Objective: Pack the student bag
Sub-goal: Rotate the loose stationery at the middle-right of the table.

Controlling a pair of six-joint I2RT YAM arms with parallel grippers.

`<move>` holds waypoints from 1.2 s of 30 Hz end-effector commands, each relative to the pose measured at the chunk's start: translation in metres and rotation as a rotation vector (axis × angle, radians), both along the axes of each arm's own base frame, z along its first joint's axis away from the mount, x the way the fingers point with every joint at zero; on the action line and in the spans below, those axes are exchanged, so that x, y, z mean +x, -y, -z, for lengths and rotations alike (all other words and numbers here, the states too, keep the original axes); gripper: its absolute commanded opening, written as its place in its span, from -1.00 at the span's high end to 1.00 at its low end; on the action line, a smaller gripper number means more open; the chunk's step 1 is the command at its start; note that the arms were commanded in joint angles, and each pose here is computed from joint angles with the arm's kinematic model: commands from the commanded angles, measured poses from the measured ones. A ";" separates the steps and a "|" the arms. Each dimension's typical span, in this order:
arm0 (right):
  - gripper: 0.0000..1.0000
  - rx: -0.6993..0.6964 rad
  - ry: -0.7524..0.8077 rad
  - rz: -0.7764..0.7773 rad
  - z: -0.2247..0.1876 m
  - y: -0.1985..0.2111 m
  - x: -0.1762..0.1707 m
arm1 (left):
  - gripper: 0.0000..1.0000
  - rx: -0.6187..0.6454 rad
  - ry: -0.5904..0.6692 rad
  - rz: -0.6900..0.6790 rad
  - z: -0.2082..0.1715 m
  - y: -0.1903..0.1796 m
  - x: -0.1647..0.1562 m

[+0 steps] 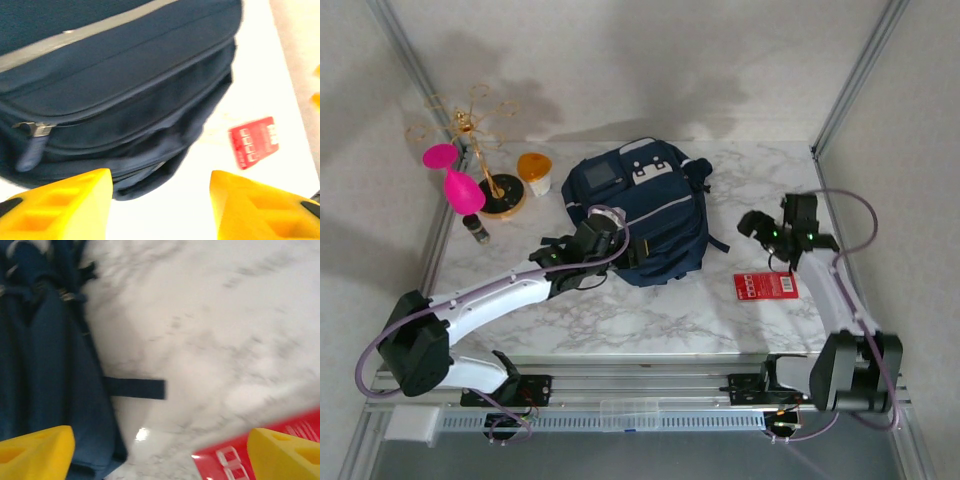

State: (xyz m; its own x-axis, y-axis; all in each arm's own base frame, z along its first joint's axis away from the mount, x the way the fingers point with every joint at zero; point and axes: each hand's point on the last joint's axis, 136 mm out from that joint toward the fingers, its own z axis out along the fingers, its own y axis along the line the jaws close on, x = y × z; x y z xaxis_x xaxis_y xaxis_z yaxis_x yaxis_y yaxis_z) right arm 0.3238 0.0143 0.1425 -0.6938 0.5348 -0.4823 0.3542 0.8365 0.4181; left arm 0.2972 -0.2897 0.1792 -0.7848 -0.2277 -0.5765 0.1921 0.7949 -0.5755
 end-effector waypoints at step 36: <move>-0.77 0.192 -0.203 0.182 0.082 0.047 -0.031 | 0.04 -0.003 -0.159 0.165 0.118 0.241 0.026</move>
State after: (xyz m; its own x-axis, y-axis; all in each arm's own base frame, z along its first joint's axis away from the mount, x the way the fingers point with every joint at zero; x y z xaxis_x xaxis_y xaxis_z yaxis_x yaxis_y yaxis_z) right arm 0.3237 -0.0526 0.0780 -0.6078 0.7201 -0.3347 0.5561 0.6869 0.4680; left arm 0.3278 -0.5235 0.0718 -0.8791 -0.1416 -0.4551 0.2097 0.7424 -0.6363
